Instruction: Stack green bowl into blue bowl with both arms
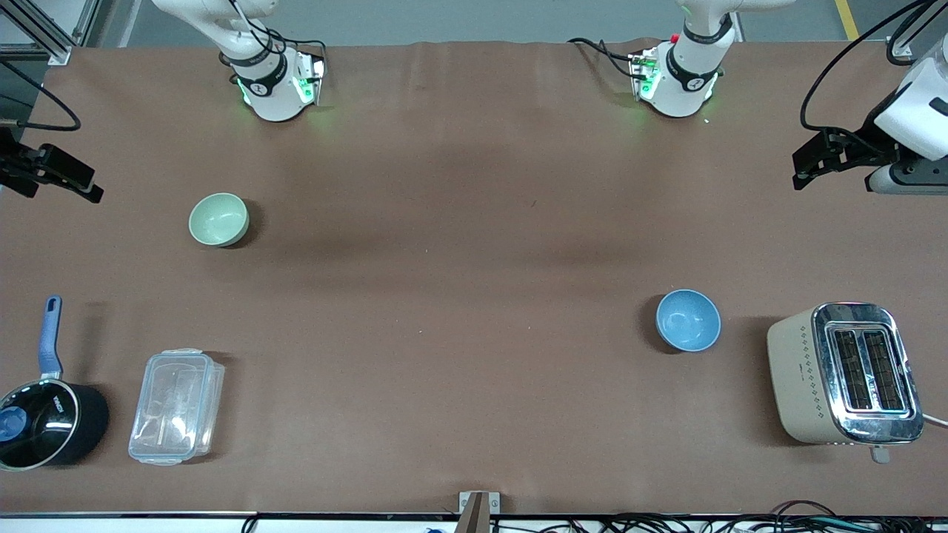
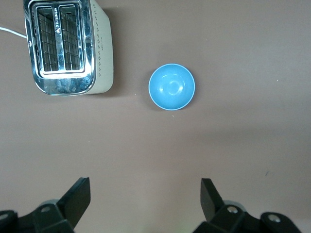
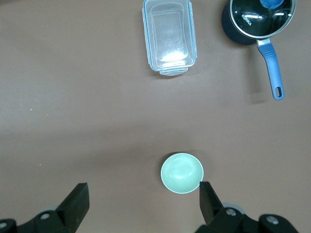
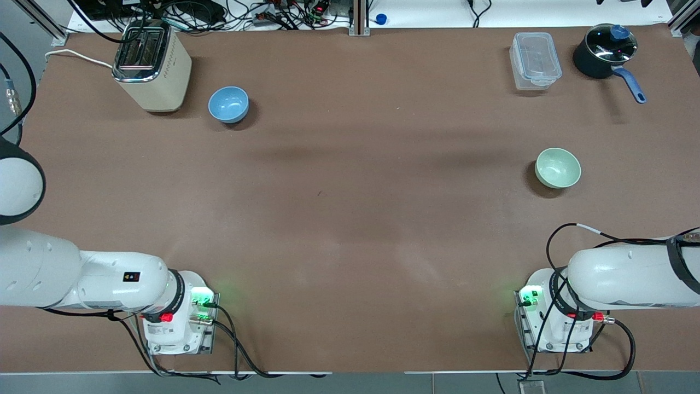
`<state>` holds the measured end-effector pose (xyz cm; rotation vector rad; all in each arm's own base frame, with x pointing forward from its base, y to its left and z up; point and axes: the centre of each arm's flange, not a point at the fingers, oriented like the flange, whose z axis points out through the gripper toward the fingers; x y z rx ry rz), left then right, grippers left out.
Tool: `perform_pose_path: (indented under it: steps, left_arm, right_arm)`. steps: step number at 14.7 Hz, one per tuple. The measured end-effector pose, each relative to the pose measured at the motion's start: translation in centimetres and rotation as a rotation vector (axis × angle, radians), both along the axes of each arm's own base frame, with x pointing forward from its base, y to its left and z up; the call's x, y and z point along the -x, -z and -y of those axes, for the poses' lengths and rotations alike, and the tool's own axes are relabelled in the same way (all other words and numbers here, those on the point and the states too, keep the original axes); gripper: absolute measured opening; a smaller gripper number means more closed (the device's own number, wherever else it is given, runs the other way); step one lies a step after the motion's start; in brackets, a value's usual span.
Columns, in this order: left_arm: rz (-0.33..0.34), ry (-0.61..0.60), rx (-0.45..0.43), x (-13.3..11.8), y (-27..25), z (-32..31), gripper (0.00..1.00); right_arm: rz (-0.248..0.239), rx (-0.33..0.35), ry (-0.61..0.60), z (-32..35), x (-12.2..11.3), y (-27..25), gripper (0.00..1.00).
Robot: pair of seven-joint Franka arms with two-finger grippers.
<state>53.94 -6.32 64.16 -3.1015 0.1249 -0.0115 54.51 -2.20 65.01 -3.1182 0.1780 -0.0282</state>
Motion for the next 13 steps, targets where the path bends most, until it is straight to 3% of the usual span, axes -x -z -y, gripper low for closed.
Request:
perform_pose_path:
  steps: [3,6,9,13]
  left_arm:
    - [-0.050,-0.001,-0.002,-1.3,2.7,-0.1,1.00]
    - [-0.089,-0.010,0.002,-4.5,8.7,-0.6,1.00]
    - [-0.086,-0.016,0.011,-7.3,17.1,-1.0,1.00]
    - [-0.071,-0.040,0.025,-8.6,27.2,-2.8,1.00]
  right_arm:
    - [-0.002,0.000,0.000,0.0,0.0,0.1,1.00]
    - [-0.003,0.000,0.001,0.1,0.0,0.1,1.00]
    - [-0.007,0.000,0.003,0.5,0.0,0.3,1.00]
    - [-0.051,-0.003,-0.007,1.5,0.0,2.4,1.00]
